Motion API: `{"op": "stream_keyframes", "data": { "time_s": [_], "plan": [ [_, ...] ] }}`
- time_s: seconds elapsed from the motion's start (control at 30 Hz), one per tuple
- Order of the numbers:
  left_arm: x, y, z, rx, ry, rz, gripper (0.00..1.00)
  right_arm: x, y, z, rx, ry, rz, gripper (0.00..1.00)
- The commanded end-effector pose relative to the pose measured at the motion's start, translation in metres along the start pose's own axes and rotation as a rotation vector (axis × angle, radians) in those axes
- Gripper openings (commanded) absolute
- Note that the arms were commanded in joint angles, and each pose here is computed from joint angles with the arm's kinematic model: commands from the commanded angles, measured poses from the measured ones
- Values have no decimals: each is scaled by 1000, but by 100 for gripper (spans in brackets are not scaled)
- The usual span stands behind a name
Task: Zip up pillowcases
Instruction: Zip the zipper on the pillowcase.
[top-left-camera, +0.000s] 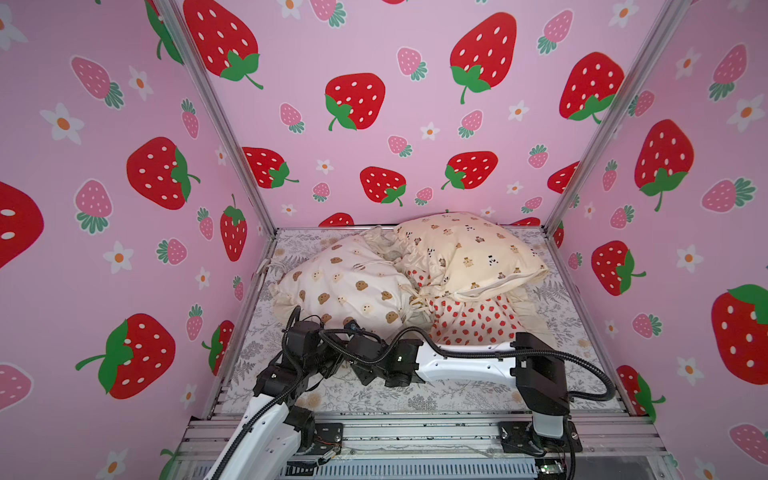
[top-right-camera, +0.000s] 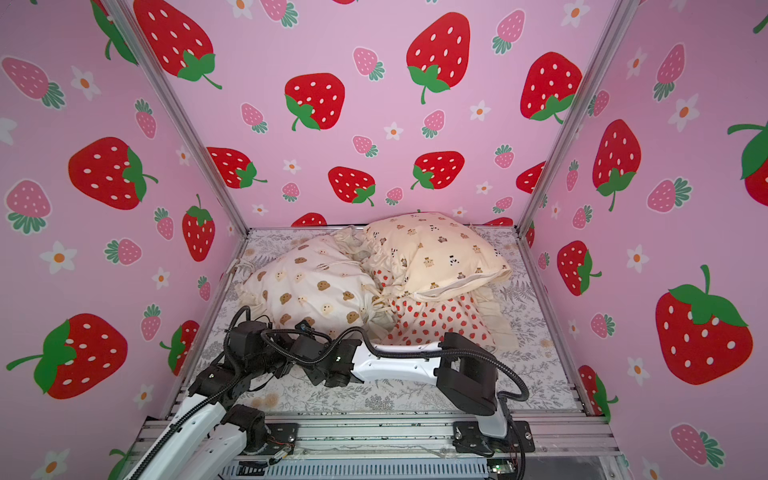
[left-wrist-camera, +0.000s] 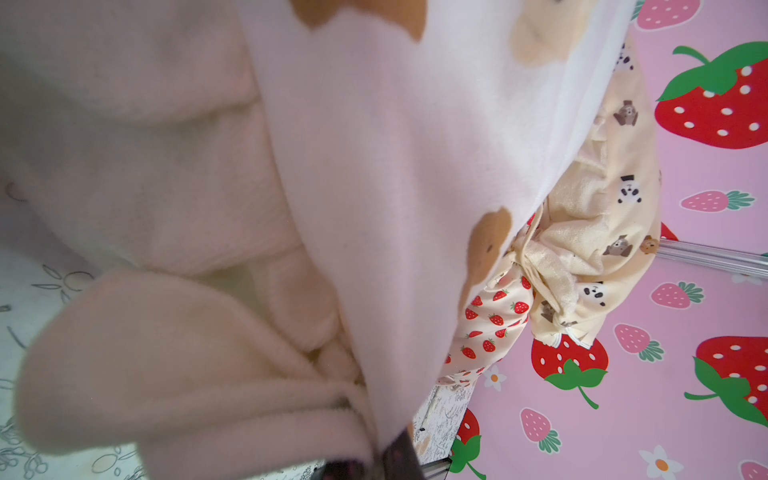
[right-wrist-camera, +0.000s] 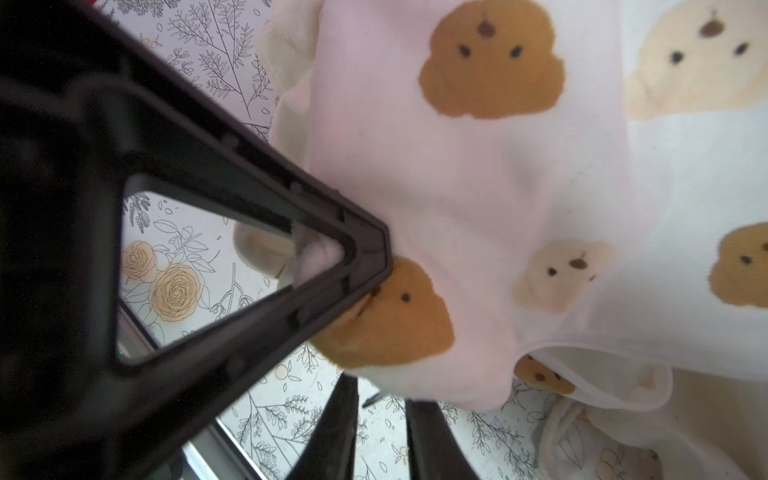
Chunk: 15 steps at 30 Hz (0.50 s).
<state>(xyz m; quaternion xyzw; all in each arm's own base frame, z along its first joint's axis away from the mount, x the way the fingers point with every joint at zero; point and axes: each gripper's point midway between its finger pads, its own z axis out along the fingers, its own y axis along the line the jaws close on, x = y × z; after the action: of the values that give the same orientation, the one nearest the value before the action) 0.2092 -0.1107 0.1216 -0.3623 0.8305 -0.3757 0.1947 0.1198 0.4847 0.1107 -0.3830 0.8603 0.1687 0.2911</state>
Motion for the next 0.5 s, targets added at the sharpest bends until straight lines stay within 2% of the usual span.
{"op": "stream_keyframes", "data": {
  "time_s": [0.0,0.47],
  "plan": [
    [2,-13,-5,41,11,24,0,-12,1,-8,-8,-24,41,21],
    [2,-8,-5,27,5,35,0,-12,-1,-13,-6,-29,52,14]
  ]
}}
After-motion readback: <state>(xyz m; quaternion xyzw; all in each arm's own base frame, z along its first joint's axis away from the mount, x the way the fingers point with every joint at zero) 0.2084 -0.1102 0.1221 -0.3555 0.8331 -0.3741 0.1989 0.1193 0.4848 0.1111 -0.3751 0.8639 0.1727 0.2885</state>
